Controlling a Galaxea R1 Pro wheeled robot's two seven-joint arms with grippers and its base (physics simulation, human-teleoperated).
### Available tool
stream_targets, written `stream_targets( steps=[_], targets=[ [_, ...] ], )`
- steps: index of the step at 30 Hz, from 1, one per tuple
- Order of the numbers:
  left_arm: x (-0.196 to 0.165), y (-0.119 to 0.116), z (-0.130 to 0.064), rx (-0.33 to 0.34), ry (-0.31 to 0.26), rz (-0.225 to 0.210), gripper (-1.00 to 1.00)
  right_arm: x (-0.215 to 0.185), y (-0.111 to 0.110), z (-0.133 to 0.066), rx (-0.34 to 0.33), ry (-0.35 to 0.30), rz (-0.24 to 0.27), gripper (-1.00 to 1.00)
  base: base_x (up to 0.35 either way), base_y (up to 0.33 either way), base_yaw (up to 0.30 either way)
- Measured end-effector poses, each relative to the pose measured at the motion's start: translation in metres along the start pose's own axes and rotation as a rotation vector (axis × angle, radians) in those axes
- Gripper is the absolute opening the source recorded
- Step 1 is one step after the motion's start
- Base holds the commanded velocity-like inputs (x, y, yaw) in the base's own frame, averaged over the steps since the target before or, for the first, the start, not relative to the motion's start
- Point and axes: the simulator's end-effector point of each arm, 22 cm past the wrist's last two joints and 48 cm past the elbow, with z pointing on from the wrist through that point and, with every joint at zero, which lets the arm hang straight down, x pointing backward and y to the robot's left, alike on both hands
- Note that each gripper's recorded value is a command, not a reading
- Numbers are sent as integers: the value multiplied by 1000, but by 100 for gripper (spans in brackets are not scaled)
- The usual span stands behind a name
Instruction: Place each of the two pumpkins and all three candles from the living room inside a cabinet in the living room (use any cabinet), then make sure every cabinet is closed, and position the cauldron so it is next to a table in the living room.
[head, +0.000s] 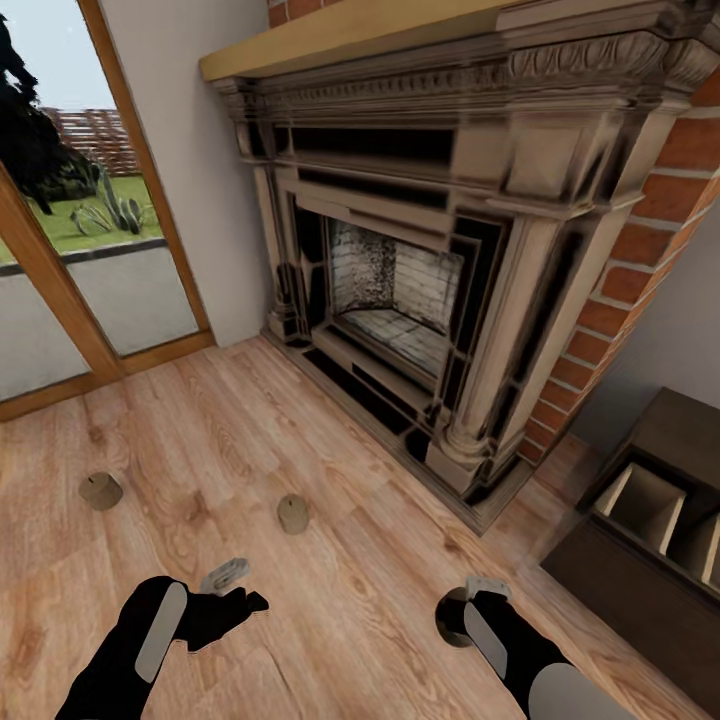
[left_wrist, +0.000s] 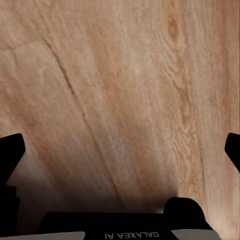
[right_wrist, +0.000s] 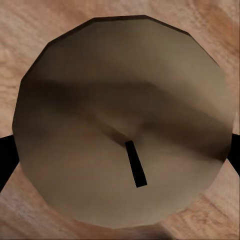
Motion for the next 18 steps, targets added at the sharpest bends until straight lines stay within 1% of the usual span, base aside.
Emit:
stream_targets(
  steps=[7,11,18],
  targets=[
    [0,0,0,0,0,0,100,-1,0,0,-2,-2,1,-100,197,99,21],
    [0,0,0,0,-1,0,100,-1,0,0,-1,-2,0,-100,197,77,214],
    [-1,-1,0,-4,-4,2,100,-1,1,-1,0,-3,0,-100,197,12,266]
  ],
)
